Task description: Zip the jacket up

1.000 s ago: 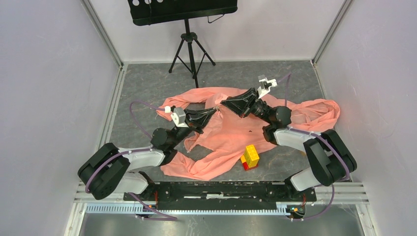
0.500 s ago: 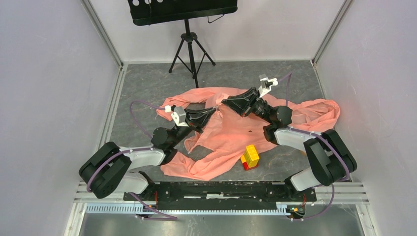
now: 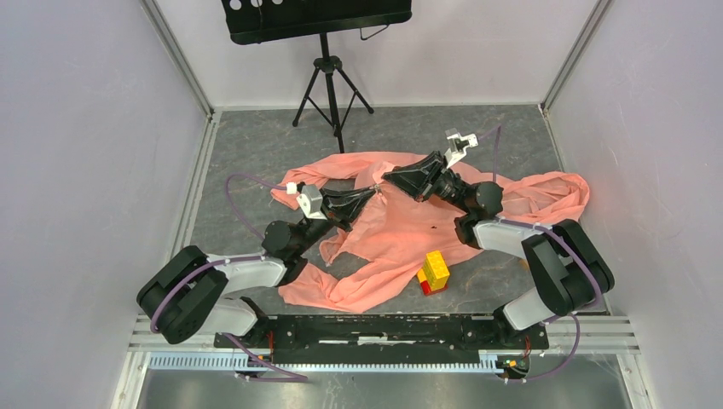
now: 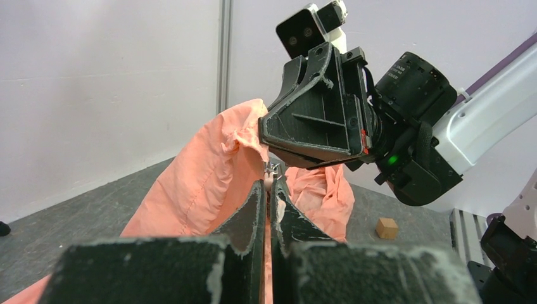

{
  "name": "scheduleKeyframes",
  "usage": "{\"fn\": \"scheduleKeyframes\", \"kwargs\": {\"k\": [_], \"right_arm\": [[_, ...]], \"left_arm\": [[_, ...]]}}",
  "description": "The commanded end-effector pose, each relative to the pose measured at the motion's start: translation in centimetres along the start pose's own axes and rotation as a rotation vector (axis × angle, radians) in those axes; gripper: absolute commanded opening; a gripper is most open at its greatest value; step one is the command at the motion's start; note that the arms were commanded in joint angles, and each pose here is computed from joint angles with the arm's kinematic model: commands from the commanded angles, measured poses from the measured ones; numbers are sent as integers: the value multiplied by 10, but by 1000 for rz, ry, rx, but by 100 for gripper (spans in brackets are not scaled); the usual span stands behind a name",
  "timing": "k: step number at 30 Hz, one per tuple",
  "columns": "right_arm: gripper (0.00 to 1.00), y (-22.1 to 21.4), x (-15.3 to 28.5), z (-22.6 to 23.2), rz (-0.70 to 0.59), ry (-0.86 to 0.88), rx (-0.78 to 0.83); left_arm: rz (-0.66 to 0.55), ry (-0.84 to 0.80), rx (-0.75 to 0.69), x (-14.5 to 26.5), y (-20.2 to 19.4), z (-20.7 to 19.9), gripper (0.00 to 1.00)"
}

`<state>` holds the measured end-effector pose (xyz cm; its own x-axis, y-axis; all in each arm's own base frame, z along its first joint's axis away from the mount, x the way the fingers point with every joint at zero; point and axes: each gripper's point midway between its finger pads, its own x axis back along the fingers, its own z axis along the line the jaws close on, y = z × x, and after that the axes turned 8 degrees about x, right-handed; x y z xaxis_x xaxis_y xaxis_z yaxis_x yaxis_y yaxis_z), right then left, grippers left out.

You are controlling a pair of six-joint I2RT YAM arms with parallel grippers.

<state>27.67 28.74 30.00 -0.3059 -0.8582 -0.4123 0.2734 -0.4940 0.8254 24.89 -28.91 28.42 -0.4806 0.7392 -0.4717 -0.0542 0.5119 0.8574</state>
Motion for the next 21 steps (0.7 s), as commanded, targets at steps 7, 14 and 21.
{"fn": "scheduleKeyframes", "kwargs": {"k": [7, 14, 21], "right_arm": [[0, 63, 3, 85, -248, 330, 339], [0, 62, 3, 89, -240, 348, 347], [0, 56, 0, 85, -231, 344, 333]], "left_arm": [[-75, -32, 46, -6, 24, -6, 2], [-48, -33, 75, -9, 22, -5, 2], [-45, -54, 88, -10, 25, -9, 2]]}}
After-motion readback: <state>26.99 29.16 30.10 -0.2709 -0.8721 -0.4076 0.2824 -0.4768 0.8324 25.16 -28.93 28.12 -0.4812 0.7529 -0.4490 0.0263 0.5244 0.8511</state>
